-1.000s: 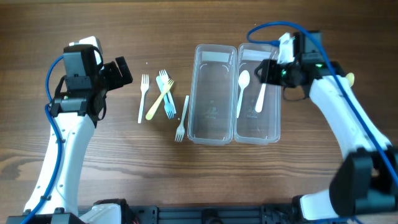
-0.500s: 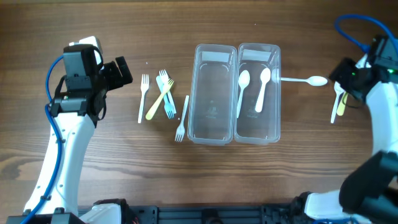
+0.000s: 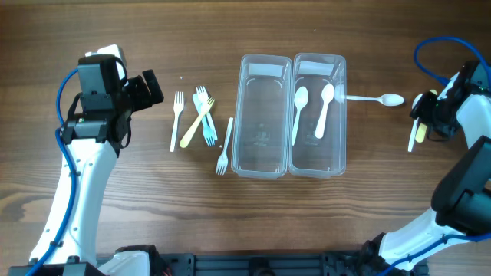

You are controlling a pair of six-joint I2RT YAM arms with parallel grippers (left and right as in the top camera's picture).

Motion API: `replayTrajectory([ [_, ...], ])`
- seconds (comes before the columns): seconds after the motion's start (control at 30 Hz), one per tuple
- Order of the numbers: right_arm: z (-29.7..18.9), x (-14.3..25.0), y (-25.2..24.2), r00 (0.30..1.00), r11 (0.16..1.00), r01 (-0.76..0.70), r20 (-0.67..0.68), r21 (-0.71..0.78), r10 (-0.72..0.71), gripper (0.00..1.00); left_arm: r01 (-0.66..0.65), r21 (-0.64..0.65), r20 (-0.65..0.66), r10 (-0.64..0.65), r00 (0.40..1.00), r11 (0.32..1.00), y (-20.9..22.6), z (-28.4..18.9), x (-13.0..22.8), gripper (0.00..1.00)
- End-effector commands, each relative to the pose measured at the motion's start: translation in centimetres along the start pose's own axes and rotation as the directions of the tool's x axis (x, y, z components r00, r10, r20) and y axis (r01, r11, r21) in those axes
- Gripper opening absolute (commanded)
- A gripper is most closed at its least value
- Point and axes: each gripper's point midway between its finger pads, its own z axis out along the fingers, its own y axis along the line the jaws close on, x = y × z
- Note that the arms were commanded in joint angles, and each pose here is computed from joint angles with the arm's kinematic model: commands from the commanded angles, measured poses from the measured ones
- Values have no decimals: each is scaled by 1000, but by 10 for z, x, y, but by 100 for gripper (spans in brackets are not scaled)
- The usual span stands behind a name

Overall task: Pack container
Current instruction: 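Grasp a third white spoon with the right gripper, then lower the third white spoon into the right container and release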

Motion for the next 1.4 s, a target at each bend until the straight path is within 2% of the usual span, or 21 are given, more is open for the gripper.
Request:
replayTrajectory([
  [0.0, 13, 3, 17, 998, 994, 53, -16, -95, -55, 53, -10, -14, 19, 10, 1000, 1000, 3, -1, -9, 100],
  [0.3, 22, -3, 22, 996, 988, 89, 11, -122, -89, 51, -10, -14, 19, 10, 1000, 1000, 3, -1, -9, 100],
  [0.47, 37, 6, 17, 995, 991, 86, -34, -102, -90, 50, -10, -14, 19, 10, 1000, 1000, 3, -1, -9, 100],
  [0.6, 47, 19, 16, 992, 992, 80, -85, -100, -88, 37, -10, -14, 19, 10, 1000, 1000, 3, -1, -9, 100],
  [0.7, 47, 21, 15, 992, 992, 79, -94, -96, -88, 36, -10, -14, 19, 10, 1000, 1000, 3, -1, -9, 100],
  [0.9, 46, 30, 13, 988, 993, 71, -133, -91, -83, 6, -10, -14, 19, 10, 1000, 1000, 3, -1, -9, 100],
  [1.03, 42, 32, 17, 988, 994, 16, -153, -105, -32, 4, -10, -14, 19, 10, 1000, 1000, 3, -1, -9, 100],
  [1.17, 12, 19, 44, 991, 971, 9, -124, -240, -39, 4, -10, -14, 19, 10, 1000, 1000, 3, -1, -9, 100],
  [1.27, -51, -6, 80, 998, 930, 47, -14, -364, -56, 4, -10, -14, 19, 10, 1000, 1000, 3, -1, -9, 100],
  [1.37, -121, -12, 118, 980, 896, 183, 151, -404, -131, 4, -10, -14, 19, 10, 1000, 1000, 3, -1, -9, 100],
])
